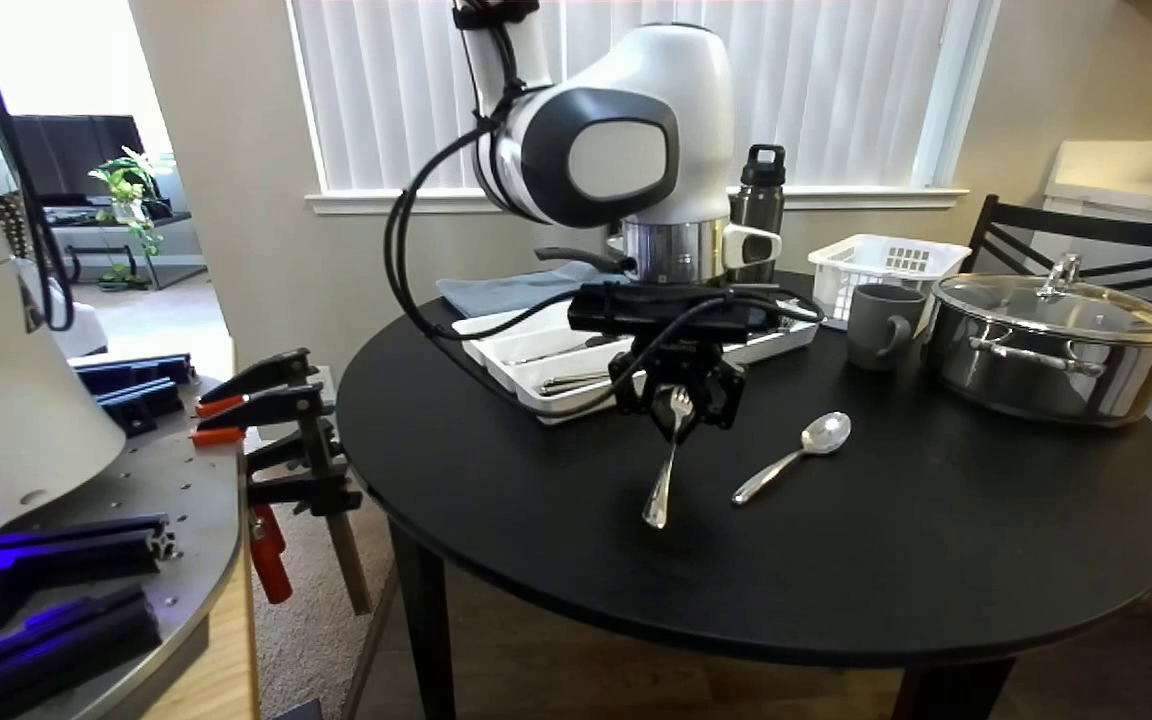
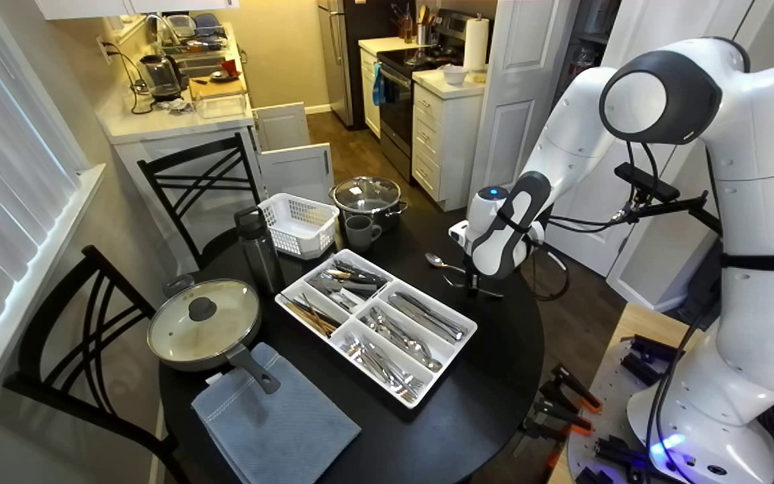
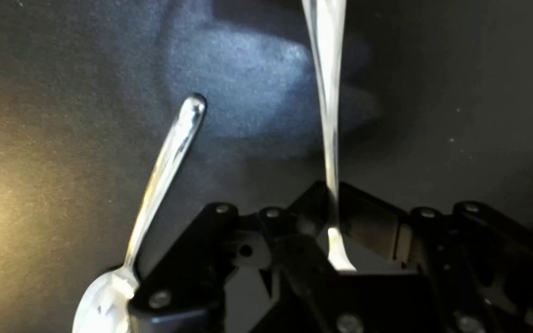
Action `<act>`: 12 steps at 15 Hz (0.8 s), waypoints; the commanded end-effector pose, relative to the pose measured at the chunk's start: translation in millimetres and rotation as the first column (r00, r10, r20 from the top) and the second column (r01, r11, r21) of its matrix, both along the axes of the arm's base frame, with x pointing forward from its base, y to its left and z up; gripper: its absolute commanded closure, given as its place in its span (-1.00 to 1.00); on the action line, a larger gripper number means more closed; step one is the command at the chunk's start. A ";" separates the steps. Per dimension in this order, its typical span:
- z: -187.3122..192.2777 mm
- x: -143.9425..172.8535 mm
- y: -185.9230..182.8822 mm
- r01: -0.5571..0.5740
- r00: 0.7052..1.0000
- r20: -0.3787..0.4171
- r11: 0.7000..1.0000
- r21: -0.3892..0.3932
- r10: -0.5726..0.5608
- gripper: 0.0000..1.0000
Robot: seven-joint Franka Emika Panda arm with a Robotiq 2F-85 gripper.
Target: Put the cutlery in the tray
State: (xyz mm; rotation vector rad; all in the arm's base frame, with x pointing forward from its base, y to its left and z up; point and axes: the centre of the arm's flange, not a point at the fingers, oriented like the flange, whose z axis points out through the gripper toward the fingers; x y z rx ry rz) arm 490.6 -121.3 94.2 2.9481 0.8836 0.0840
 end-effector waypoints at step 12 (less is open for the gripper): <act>35.3 -9.6 65.5 0.333 0.913 -0.240 0.943 -0.026 -0.329 0.96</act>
